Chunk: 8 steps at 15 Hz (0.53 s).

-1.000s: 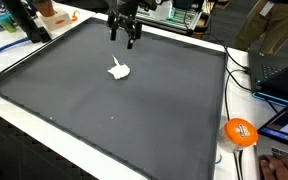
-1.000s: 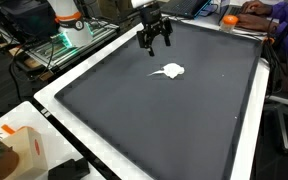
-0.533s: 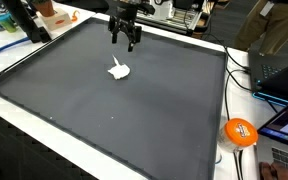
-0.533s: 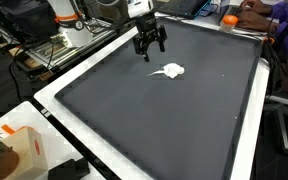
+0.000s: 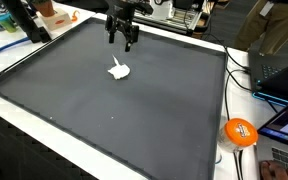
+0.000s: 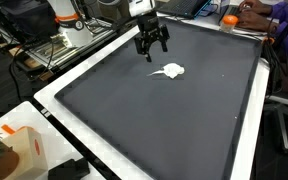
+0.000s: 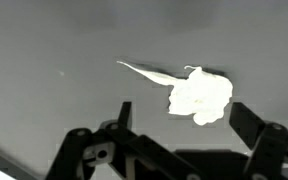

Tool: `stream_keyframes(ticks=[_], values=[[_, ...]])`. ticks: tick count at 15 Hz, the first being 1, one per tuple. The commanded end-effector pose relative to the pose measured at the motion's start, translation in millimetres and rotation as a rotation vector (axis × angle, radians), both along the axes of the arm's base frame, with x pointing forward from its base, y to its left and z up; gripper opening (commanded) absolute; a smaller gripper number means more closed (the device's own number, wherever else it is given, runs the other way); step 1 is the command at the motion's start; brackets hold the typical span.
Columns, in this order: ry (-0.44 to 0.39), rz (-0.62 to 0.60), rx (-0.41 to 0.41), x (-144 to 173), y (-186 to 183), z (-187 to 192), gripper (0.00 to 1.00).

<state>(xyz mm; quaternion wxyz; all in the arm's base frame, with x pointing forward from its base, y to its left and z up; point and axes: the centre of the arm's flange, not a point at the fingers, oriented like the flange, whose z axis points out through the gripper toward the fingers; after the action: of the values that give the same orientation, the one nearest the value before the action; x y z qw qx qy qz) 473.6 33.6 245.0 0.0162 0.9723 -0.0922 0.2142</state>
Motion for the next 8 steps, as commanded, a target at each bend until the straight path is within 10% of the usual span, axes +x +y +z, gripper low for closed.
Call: stream_keyframes(ticks=[1, 8], values=[[-0.018, 0.016, 0.020, -3.1, -3.6, -13.5, 1.00], [-0.038, 0.043, 0.064, -5.9, 0.2, -14.3, 1.00]])
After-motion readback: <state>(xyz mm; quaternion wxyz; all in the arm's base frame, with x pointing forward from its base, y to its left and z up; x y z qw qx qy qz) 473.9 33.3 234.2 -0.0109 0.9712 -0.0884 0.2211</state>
